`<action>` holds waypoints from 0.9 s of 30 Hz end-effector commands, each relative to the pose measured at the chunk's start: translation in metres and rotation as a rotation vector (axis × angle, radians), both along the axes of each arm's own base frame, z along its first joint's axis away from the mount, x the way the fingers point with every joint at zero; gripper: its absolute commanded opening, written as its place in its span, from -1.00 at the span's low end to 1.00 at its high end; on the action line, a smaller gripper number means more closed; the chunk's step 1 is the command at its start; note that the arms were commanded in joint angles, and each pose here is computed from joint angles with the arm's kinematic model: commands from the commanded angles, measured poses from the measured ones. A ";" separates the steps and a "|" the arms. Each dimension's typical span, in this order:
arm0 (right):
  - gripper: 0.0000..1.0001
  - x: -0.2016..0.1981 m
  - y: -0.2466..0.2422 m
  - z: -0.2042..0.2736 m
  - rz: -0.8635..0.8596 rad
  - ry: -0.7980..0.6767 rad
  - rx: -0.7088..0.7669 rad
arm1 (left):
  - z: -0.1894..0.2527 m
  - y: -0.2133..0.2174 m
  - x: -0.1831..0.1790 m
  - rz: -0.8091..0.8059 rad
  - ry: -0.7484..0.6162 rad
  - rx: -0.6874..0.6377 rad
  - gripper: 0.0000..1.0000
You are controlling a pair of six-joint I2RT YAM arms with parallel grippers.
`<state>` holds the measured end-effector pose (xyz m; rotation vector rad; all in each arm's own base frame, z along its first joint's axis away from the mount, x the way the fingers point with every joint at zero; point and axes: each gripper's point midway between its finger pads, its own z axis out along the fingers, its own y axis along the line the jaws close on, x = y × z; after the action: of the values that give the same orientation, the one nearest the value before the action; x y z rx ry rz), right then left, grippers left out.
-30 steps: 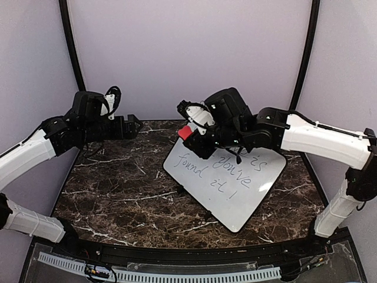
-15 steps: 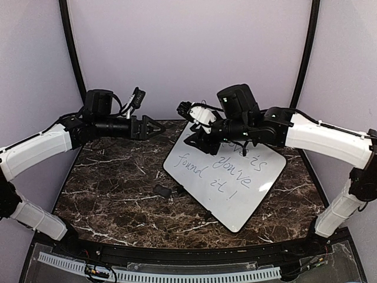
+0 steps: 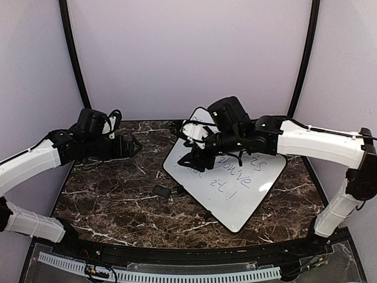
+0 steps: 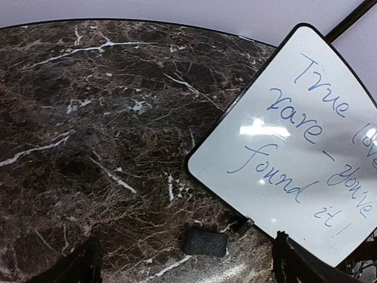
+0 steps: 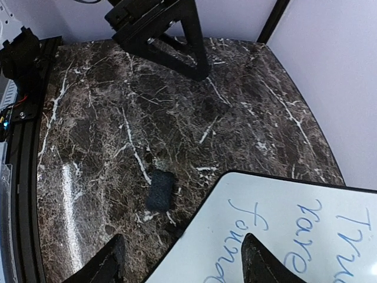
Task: Erase the whiteboard
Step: Pick up the whiteboard eraser from the center of the board.
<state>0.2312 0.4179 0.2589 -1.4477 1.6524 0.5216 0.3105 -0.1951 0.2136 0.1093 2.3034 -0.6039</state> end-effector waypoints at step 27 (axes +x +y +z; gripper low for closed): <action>0.20 0.002 0.112 -0.185 0.026 0.312 -0.307 | 0.007 0.096 -0.011 0.433 -0.142 -0.078 0.98</action>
<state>0.2230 0.5291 0.0814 -1.7123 1.9781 0.6006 0.2993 -0.0995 0.2137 -0.3600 2.1165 -0.4130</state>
